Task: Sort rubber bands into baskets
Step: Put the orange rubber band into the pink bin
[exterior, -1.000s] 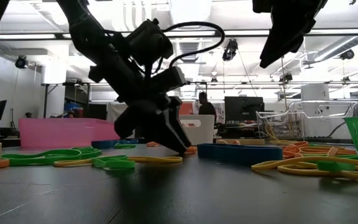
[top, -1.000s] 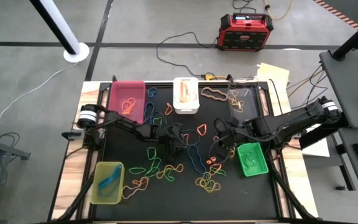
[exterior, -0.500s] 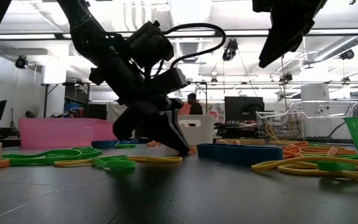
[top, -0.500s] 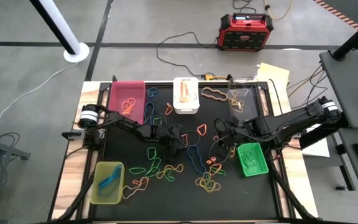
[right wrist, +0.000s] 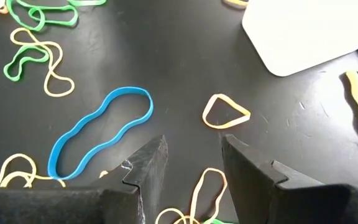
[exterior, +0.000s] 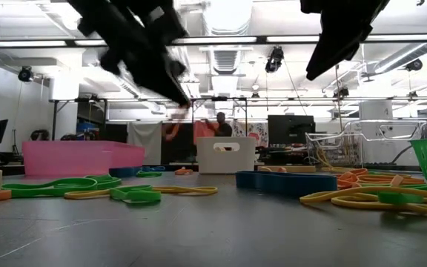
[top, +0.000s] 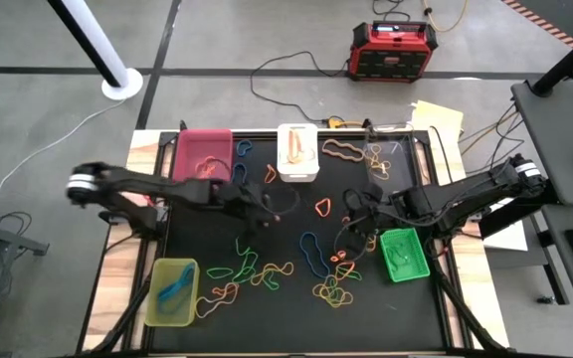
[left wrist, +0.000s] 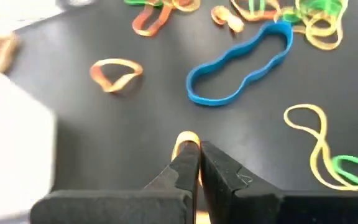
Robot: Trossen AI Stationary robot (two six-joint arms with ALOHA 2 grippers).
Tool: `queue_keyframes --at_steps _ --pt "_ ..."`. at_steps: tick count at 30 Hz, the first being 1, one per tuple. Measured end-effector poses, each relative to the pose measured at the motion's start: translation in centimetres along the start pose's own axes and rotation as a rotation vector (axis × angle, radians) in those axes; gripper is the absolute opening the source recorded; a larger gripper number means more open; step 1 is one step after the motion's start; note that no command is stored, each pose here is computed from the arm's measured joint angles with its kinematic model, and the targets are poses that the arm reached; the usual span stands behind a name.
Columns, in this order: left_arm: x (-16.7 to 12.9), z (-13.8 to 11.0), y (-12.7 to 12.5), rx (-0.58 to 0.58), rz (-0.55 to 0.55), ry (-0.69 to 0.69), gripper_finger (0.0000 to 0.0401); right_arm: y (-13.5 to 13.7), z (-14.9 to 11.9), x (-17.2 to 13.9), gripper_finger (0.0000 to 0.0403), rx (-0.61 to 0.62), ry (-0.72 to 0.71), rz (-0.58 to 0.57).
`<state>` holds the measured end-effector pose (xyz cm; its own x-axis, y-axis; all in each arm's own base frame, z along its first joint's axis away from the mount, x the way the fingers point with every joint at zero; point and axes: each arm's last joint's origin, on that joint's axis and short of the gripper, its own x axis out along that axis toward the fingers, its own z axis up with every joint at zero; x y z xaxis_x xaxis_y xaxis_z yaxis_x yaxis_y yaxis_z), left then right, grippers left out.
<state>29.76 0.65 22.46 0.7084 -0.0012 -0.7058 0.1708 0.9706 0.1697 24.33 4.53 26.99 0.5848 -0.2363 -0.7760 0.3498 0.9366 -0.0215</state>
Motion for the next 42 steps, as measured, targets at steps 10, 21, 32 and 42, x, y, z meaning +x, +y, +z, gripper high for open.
queue_keyframes --at_steps 10,21,32,42 --pt "-10.3 -3.6 3.0 -0.260 0.429 0.233 0.0000 0.1 0.3 0.0 0.0150 0.019 -0.040 -0.010" --pt "-13.1 -8.9 7.9 -0.576 0.633 0.413 0.0000 0.1 0.6 0.0 0.0150 0.027 -0.072 -0.021" --pt "-11.9 -11.1 9.6 -0.701 0.675 0.491 0.0034 0.1 0.6 0.0 0.0150 0.028 -0.073 -0.020" --pt "-11.5 -11.0 10.0 -0.717 0.710 0.488 0.0134 0.0 0.7 0.0 0.0150 0.046 -0.079 -0.020"
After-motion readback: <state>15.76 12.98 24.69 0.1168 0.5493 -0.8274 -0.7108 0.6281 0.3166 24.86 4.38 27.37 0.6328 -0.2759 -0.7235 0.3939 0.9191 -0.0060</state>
